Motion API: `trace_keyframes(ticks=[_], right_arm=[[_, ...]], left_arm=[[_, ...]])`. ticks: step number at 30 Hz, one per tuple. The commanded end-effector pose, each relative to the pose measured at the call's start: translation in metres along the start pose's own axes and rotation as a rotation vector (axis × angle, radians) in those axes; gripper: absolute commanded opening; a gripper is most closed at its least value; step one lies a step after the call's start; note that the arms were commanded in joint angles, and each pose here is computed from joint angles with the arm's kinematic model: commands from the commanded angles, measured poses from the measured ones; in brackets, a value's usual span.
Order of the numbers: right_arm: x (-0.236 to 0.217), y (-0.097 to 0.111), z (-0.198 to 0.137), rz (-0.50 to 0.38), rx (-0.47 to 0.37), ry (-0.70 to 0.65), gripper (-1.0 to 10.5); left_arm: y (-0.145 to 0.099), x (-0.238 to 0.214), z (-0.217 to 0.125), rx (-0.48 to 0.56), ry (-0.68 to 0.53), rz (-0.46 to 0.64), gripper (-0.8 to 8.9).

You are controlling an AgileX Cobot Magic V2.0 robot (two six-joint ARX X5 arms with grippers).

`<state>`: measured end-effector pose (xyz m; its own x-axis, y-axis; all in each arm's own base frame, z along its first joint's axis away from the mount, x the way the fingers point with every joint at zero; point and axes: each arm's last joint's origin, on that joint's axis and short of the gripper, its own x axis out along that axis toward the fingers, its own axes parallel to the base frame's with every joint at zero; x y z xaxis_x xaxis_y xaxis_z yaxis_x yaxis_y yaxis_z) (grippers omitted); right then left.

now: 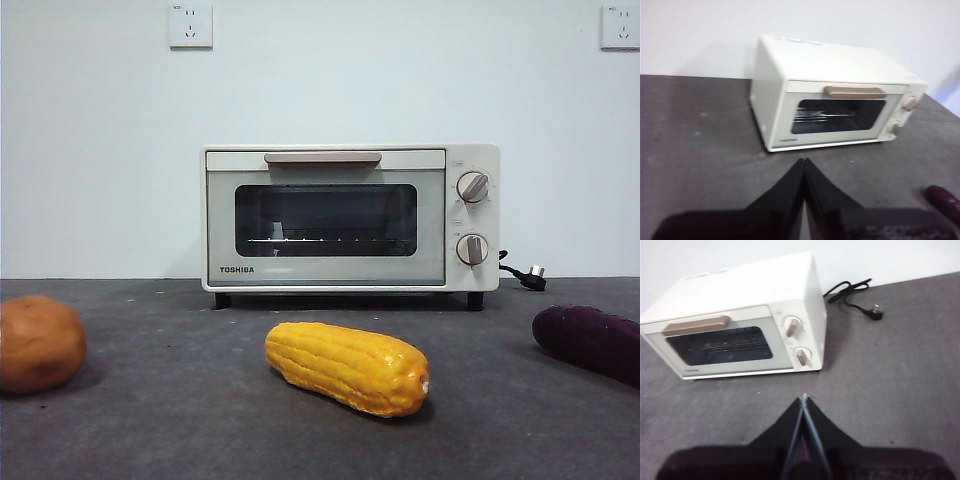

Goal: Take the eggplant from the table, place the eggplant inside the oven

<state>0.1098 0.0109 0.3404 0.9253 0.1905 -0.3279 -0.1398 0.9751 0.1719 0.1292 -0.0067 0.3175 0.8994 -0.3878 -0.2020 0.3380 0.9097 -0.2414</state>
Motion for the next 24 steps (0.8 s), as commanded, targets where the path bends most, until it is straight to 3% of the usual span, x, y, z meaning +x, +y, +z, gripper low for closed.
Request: trace_keyframes(ticks=[1, 12, 24], right_arm=[[-0.001, 0.003, 0.020, 0.013, -0.052, 0.024, -0.1], [0.002, 0.014, 0.080, 0.089, -0.097, 0.155, -0.1], [0.000, 0.017, 0.090, 0.148, -0.093, 0.153, 0.0]], left_arm=[[-0.002, 0.001, 0.013, -0.005, 0.001, -0.020, -0.05], [-0.022, 0.004, 0.068, 0.017, 0.019, -0.111, -0.06], [-0.032, 0.014, 0.084, 0.049, 0.051, -0.173, -0.06]])
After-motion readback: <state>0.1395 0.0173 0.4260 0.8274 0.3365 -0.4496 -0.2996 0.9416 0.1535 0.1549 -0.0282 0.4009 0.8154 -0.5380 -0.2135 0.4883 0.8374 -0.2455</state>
